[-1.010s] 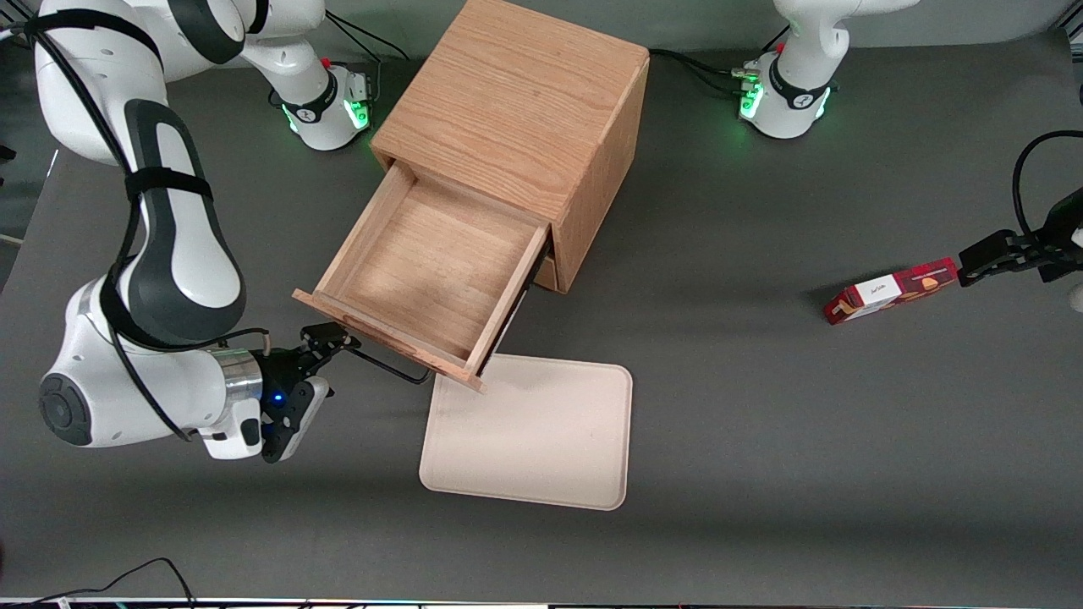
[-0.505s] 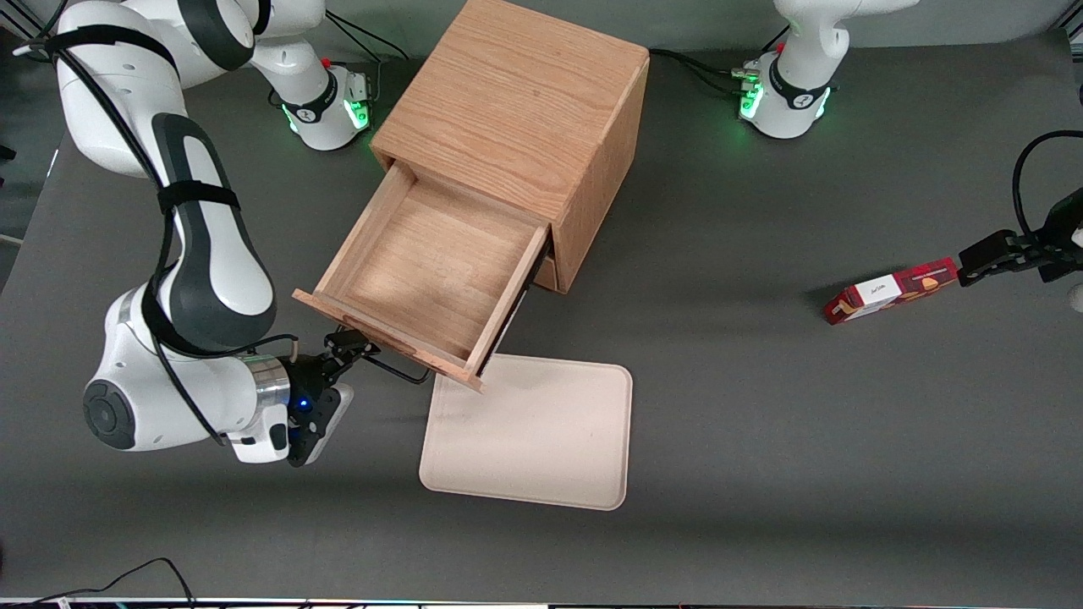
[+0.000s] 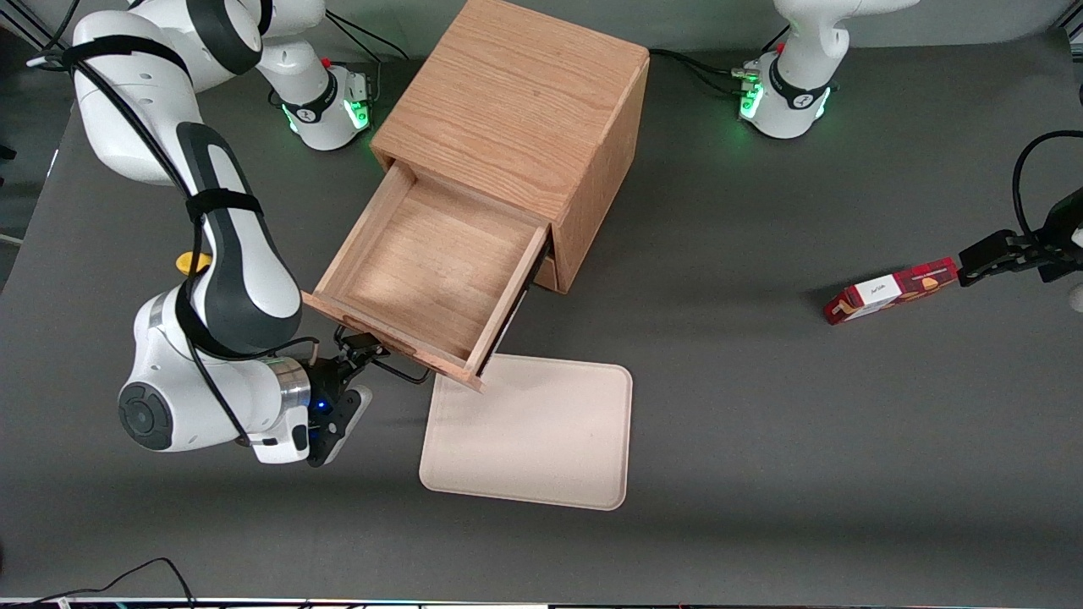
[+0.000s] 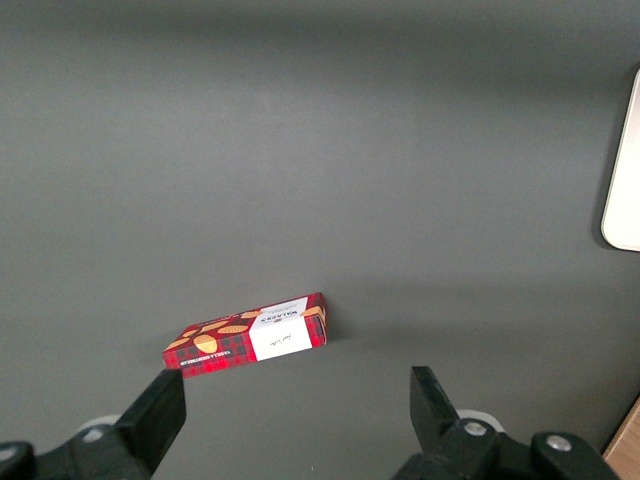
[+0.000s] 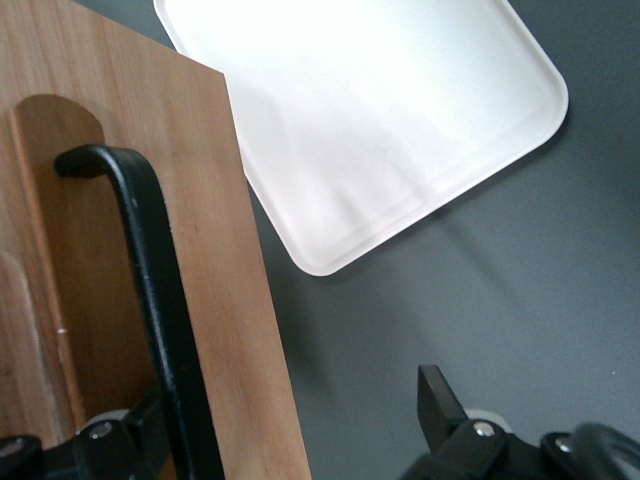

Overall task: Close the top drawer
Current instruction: 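Press the right gripper against the drawer front beside its black handle, then push the drawer into the cabinet with the right gripper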

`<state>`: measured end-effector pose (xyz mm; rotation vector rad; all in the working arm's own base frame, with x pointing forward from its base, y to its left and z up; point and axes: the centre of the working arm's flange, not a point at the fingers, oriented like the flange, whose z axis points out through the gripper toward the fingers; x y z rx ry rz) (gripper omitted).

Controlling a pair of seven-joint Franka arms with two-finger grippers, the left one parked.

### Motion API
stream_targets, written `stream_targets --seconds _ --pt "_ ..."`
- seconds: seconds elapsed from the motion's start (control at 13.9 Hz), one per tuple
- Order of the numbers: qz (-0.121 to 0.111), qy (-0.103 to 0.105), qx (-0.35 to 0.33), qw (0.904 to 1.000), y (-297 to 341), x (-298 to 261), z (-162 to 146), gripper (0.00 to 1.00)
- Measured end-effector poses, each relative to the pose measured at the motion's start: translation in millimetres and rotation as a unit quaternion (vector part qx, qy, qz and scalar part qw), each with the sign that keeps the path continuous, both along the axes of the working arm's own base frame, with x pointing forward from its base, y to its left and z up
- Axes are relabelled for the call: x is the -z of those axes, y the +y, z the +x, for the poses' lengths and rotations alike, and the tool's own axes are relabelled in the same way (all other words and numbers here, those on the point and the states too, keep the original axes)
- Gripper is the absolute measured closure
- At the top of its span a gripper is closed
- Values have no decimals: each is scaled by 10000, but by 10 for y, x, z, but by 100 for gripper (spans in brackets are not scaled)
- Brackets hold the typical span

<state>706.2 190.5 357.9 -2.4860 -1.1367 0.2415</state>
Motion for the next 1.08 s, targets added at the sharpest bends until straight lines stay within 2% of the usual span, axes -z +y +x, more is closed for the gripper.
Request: stream_targets --seconds 0.43,0.65,1.08 --pt "-173 39 -156 9997 163 84 -62 0" --pt "-177 94 -211 9996 226 119 -107 0" --pt "-277 141 -274 9991 385 83 -328 0"
